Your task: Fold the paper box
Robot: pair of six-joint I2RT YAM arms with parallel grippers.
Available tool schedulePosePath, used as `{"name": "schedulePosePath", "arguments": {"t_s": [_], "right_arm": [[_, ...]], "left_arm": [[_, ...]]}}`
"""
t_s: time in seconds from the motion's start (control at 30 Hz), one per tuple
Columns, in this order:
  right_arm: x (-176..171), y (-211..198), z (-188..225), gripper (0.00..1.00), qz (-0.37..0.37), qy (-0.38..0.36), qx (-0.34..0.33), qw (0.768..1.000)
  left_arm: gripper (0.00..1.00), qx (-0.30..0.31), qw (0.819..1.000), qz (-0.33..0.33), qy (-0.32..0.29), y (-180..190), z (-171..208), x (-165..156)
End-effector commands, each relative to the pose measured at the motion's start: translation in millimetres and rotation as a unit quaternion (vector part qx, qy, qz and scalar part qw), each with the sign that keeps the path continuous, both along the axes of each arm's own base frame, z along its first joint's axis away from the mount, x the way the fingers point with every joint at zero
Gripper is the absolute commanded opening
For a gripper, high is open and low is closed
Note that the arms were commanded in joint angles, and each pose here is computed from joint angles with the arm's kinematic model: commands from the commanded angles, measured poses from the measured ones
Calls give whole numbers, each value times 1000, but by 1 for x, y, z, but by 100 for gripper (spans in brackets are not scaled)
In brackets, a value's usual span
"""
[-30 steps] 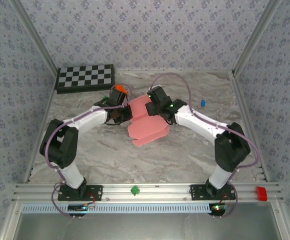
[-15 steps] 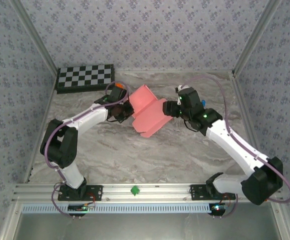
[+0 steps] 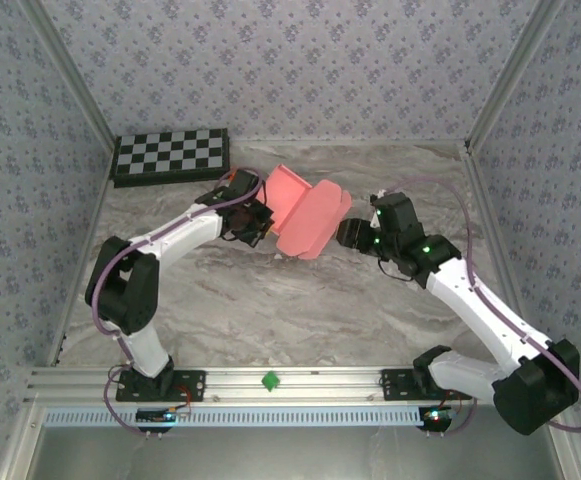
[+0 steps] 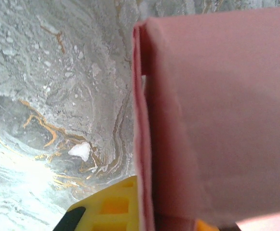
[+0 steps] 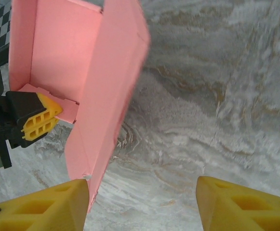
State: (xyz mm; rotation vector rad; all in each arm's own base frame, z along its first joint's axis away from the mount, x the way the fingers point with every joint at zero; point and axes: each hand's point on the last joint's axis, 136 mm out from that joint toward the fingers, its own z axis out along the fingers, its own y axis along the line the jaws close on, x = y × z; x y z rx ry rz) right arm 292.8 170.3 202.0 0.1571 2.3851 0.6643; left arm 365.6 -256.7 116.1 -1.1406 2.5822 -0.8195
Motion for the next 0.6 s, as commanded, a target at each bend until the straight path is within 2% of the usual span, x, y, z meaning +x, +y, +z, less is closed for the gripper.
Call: {"name": "schedulePosePath", "arguments": {"t_s": [0.0, 0.07, 0.33, 0.57], "right_arm": [[-1, 8, -1, 59, -12, 12, 59, 998], [-1, 12, -7, 56, -6, 21, 74, 997], [5, 25, -12, 54, 9, 18, 109, 994], [12, 24, -26, 50, -13, 33, 120, 992]], "left_arm": [[0, -19, 999, 23, 43, -6, -11, -9], [0, -24, 998, 25, 52, -8, -15, -12], [0, -34, 997, 24, 66, -13, -23, -15], [0, -41, 997, 23, 68, -15, -23, -17]]}}
